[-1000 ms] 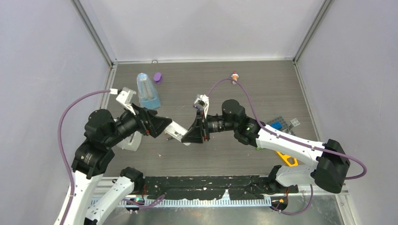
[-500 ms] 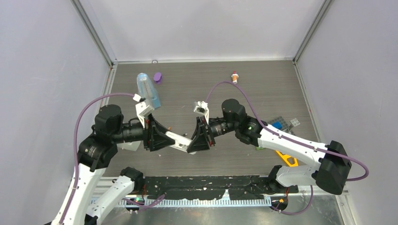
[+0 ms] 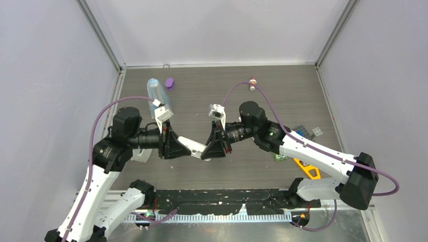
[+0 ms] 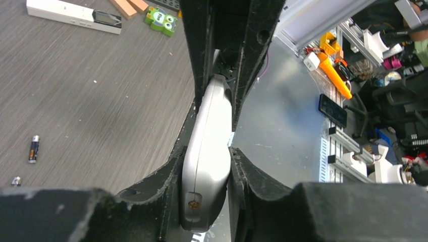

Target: Load the batteries into the remote control

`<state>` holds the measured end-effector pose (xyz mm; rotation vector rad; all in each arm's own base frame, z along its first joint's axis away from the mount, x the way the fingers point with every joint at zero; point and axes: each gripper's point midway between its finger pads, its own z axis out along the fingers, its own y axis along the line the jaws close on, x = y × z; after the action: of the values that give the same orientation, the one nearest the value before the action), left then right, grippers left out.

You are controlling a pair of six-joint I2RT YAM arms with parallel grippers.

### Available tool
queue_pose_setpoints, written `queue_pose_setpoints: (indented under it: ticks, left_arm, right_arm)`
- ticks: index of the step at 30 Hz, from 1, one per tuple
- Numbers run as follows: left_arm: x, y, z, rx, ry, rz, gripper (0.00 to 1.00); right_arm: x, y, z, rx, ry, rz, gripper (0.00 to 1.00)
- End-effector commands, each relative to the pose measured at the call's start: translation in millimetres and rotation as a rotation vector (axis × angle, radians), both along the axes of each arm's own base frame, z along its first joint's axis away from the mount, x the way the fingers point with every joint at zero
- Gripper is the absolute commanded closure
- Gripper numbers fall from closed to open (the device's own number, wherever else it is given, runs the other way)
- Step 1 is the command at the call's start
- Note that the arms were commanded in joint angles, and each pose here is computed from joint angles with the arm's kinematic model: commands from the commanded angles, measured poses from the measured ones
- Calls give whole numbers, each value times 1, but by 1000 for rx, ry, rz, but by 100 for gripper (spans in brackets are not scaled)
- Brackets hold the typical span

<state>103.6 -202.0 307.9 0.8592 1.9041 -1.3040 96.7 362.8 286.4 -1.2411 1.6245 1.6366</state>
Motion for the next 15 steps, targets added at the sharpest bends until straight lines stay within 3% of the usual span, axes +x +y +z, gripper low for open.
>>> queue_pose_setpoints:
  ticks: [1,3,7,10,15]
  left_arm:
    - [-4,-1,3,-13,20,-12,74]
    - [-4,-1,5,-16,17,-11,76]
    - [-5,-1,5,-16,11,-13,50]
    - [-5,-1,4,-17,13,-14,44]
    - [-3,-2,4,-21,15,-16,60]
  right_arm:
    - [7,4,19,46,-68,-5,91]
    - [7,3,15,29,-66,-3,91]
    - [6,1,7,-7,-62,-2,91]
    - [6,0,4,-15,-68,-1,91]
    - [7,0,2,-27,-73,0,91]
